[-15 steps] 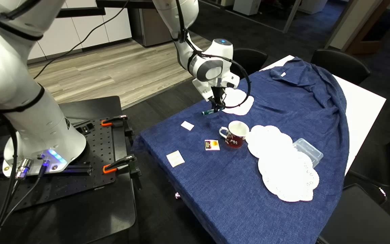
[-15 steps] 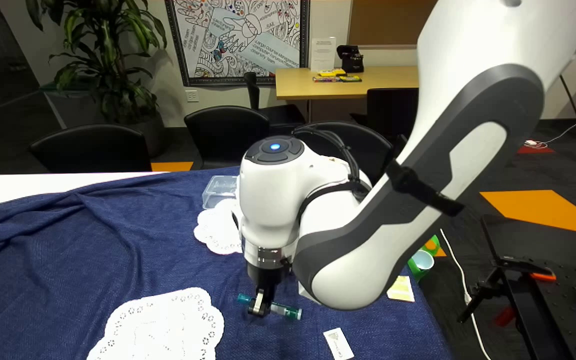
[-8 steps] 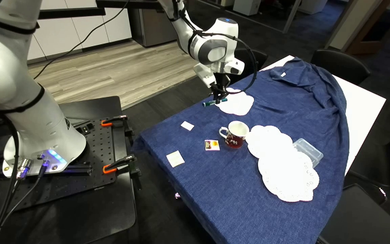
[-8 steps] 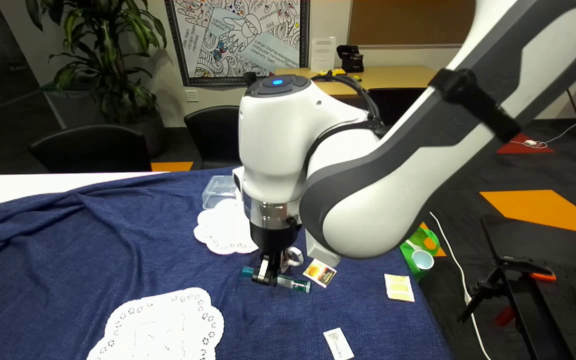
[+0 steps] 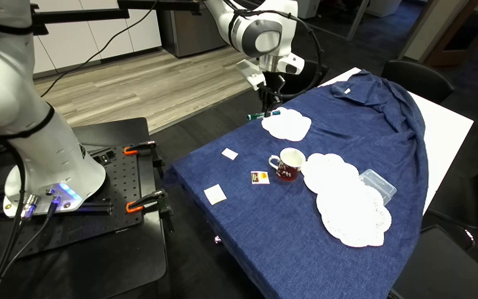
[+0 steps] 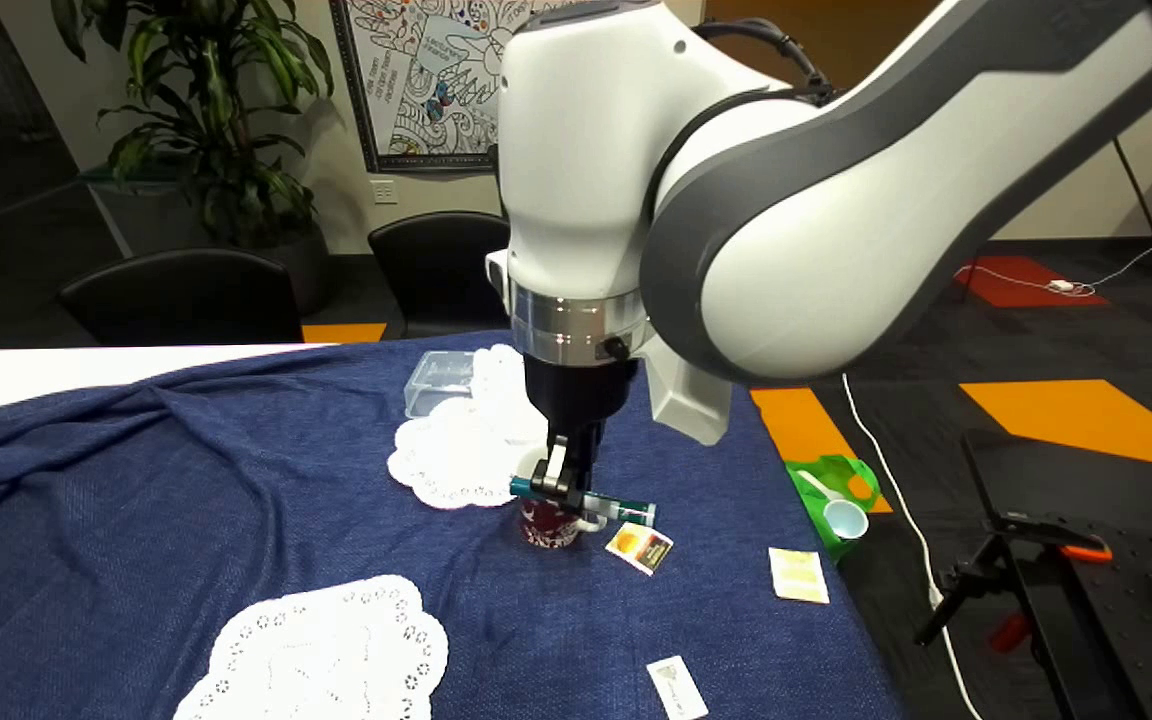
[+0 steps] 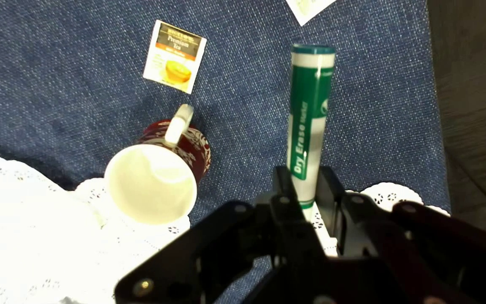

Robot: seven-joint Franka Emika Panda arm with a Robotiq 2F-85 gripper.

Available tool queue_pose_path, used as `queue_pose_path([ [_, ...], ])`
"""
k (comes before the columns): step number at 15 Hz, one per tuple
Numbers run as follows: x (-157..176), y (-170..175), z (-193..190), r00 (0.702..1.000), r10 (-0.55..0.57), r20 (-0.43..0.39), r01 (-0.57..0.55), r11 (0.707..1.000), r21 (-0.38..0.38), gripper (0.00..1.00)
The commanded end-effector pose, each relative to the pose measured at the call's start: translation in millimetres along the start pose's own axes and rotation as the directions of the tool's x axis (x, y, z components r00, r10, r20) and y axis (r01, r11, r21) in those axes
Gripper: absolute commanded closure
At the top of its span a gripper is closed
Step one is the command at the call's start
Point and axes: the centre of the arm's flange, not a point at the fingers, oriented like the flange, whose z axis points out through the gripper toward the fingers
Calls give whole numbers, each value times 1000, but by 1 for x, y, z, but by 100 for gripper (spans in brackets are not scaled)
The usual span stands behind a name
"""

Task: Pick up the marker from the table and put it inside the maroon mug

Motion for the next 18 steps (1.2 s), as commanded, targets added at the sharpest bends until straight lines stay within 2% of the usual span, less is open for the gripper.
queue_pose_path([
  [1, -4, 0, -5, 1000, -1, 0, 1, 1000, 0, 81],
  [6, -15, 1, -13, 1000, -2, 2, 2, 1000, 1, 81],
  [7, -15, 1, -13, 1000, -2, 3, 2, 1000, 1, 95],
  [8, -14, 1, -13, 1000, 0, -2, 0, 1000, -7, 95],
  [12, -13, 1, -14, 997, 61, -46, -66, 992, -106, 95],
  [16, -7, 6, -11, 977, 166, -132, -195, 949, -250, 95],
  [18, -3, 7, -8, 955, 221, -196, -275, 909, -313, 95],
])
